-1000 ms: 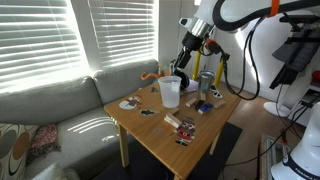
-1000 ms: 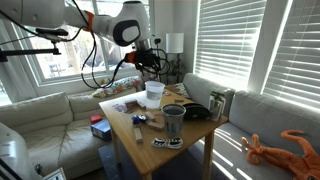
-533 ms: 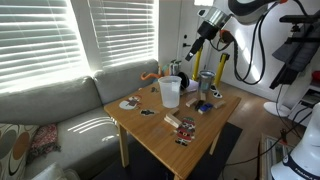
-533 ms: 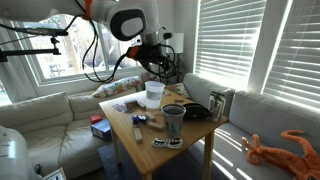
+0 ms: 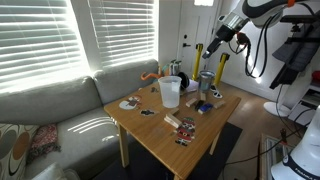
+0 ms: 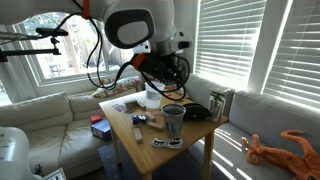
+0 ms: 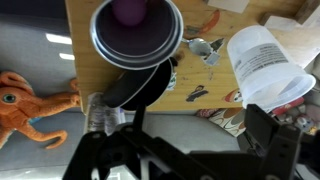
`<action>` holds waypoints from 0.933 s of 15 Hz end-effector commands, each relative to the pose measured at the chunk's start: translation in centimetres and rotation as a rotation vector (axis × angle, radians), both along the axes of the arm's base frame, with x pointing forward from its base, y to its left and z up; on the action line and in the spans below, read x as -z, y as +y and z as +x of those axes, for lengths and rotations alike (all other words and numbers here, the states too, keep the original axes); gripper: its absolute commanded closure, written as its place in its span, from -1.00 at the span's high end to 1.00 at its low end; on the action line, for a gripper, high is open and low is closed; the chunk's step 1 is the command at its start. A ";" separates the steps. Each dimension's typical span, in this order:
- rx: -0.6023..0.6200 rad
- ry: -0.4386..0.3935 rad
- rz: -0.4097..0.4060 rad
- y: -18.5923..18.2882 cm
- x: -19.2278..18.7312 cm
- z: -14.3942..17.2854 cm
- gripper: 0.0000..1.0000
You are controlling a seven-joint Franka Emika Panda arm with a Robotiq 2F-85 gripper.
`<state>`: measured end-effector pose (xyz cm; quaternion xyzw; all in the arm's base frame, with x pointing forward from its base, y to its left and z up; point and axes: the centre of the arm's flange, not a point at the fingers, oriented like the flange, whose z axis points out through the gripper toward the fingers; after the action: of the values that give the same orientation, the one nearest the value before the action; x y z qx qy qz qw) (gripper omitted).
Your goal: Lift the opaque cup, pour its content into the silver cup and then put the silver cup in the opaque cup
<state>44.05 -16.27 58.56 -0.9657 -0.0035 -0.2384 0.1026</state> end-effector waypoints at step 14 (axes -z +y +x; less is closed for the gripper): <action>0.116 0.087 0.029 -6.5 7.1 -3.0 1.00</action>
<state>39.56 -23.60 52.71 -0.9741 0.0545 -0.1941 0.1024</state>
